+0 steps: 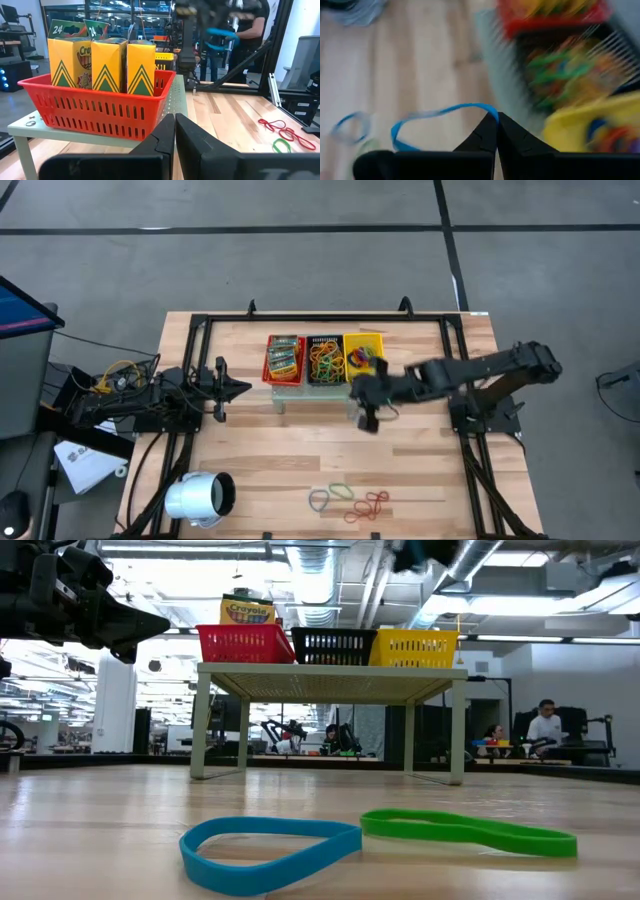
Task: Pick & Place Office Desk Supplies
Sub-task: Put the blue rubber band into the black bin on the shelf
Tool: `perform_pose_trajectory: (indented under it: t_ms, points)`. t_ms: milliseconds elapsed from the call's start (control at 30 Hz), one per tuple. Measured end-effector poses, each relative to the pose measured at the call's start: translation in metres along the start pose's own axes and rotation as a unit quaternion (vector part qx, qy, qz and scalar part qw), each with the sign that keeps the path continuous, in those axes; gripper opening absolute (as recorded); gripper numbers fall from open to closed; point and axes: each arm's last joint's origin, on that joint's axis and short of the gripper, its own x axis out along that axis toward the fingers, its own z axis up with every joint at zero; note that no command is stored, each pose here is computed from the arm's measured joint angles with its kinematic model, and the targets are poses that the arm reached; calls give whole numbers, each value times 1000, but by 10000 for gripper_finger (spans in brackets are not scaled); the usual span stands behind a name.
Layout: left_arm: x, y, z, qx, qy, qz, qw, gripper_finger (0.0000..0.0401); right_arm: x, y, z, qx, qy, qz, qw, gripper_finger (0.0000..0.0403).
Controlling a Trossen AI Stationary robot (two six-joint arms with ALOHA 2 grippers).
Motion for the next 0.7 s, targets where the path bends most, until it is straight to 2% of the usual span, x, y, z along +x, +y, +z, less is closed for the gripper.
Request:
perform_pose_trajectory:
  t_ms: [167,333,467,700]
  points:
    - [0,0,0,0,0,0,1000,8,9,-35,40,-34,-28,-59,997,0]
    - [0,0,0,0,0,0,1000,8,33,-72,71,-59,-24,-107,992,0]
    - [0,0,0,0,0,0,1000,8,55,-102,82,-46,-10,-139,989,0]
    - [0,0,0,0,0,0,1000,8,100,-137,72,-23,50,-167,984,0]
